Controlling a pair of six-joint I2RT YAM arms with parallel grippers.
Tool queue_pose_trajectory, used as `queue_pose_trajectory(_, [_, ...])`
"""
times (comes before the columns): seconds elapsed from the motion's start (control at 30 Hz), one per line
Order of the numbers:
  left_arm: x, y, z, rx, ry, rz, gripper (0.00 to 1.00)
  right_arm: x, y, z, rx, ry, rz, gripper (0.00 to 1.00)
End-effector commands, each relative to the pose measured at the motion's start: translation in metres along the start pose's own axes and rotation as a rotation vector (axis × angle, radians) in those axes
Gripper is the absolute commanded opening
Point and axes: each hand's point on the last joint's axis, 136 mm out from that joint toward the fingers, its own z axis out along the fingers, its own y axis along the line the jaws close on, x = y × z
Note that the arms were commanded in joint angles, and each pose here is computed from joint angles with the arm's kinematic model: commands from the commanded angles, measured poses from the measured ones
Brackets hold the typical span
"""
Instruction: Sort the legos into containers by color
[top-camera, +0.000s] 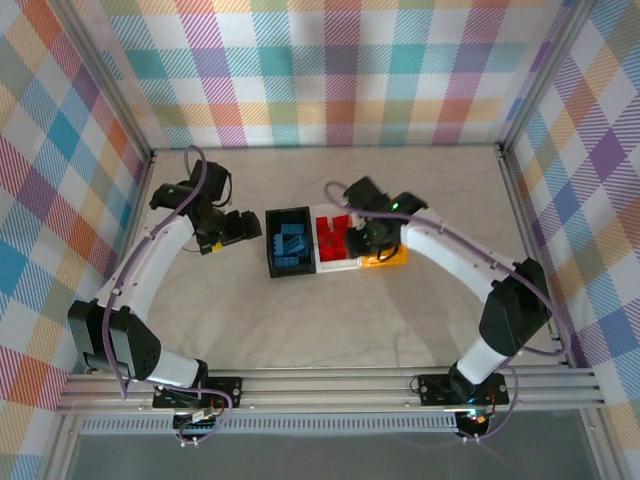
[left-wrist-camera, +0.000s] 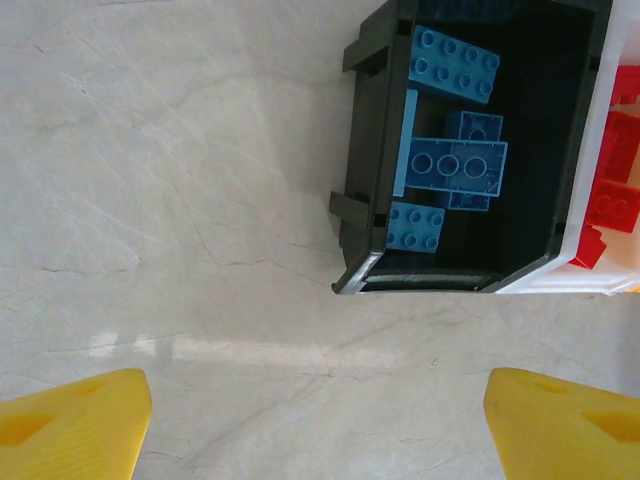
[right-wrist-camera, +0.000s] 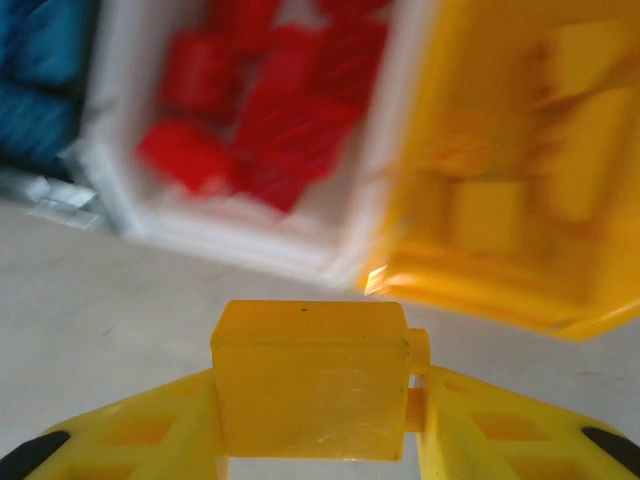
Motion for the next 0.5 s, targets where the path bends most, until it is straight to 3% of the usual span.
queue_pose_trajectory(0.0, [-0.002, 0.008, -0.003, -0.009, -0.038, -0.042, 0.88, -0.016, -0.024, 0.023, -0.017, 0.047, -0.021, 0.47])
queue_pose_trajectory(0.13, [-0.003, 0.017, -0.007, -0.034, -0.081, -0.047, 0.89, -0.043, -0.045, 0.052, -0.025, 0.051, 0.021, 0.47])
queue_pose_trajectory(0.23, [-0.006, 0.024, -0.009, -0.051, -0.115, -0.037, 0.9, -0.064, -0.049, 0.058, -0.037, 0.019, 0.048, 0.66])
queue_pose_trajectory(0.33, [-0.012, 0.032, -0.008, -0.078, -0.167, -0.018, 1.0, -0.08, -0.051, 0.048, -0.044, -0.039, 0.069, 0.75])
queue_pose_trajectory(0.47, [-0.024, 0.056, -0.009, -0.186, -0.26, -0.045, 1.0, -0.089, -0.059, 0.016, -0.047, -0.135, 0.099, 0.81])
